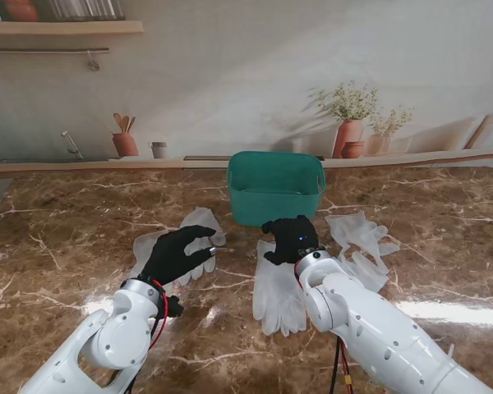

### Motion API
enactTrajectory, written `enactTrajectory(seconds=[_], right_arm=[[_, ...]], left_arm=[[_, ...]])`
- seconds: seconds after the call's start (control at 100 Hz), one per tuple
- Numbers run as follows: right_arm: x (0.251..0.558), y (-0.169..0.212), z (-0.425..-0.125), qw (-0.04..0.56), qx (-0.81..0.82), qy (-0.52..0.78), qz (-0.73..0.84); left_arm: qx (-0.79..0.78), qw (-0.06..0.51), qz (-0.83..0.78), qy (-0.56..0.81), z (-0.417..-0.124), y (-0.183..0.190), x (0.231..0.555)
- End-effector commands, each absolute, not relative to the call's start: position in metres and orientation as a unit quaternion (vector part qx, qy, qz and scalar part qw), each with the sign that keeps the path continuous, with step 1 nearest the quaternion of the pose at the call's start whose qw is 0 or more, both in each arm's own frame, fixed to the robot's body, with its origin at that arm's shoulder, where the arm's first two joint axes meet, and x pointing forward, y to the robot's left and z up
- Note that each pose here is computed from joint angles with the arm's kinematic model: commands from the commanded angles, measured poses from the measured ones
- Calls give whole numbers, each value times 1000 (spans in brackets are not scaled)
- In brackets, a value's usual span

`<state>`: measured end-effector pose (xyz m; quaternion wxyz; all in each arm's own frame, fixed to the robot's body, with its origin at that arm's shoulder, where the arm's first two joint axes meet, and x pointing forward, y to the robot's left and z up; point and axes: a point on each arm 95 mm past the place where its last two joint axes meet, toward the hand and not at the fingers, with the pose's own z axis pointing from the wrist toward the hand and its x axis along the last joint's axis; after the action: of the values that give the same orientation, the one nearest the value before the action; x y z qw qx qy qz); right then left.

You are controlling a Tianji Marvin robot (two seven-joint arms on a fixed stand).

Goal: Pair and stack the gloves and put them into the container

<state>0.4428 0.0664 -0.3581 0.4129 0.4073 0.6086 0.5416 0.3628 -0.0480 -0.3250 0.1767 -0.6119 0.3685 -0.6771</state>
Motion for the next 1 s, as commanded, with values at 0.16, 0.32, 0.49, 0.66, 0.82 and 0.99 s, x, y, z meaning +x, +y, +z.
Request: enactTrajectory(seconds=[0.16, 0.32, 0.49, 0.66, 0.82, 0.99], right_arm=[[464, 60, -369, 430, 418, 630, 493], [471, 58, -374, 444, 413, 642, 469], [477, 56, -381, 454, 417, 652, 441], [482, 55, -389, 455, 422, 660, 423], [482, 56, -391, 455, 429, 657, 422], [478, 56, -393, 447, 430, 649, 440]], left_arm=[[-605, 184, -679, 374, -324, -36, 350], [-603, 182, -682, 373, -323, -35, 349], [-603, 175, -681, 376, -324, -34, 348], [-604, 170, -687, 366, -324, -35, 349], [-605, 171, -687, 365, -324, -34, 349], [-606, 170, -685, 367, -324, -34, 348]])
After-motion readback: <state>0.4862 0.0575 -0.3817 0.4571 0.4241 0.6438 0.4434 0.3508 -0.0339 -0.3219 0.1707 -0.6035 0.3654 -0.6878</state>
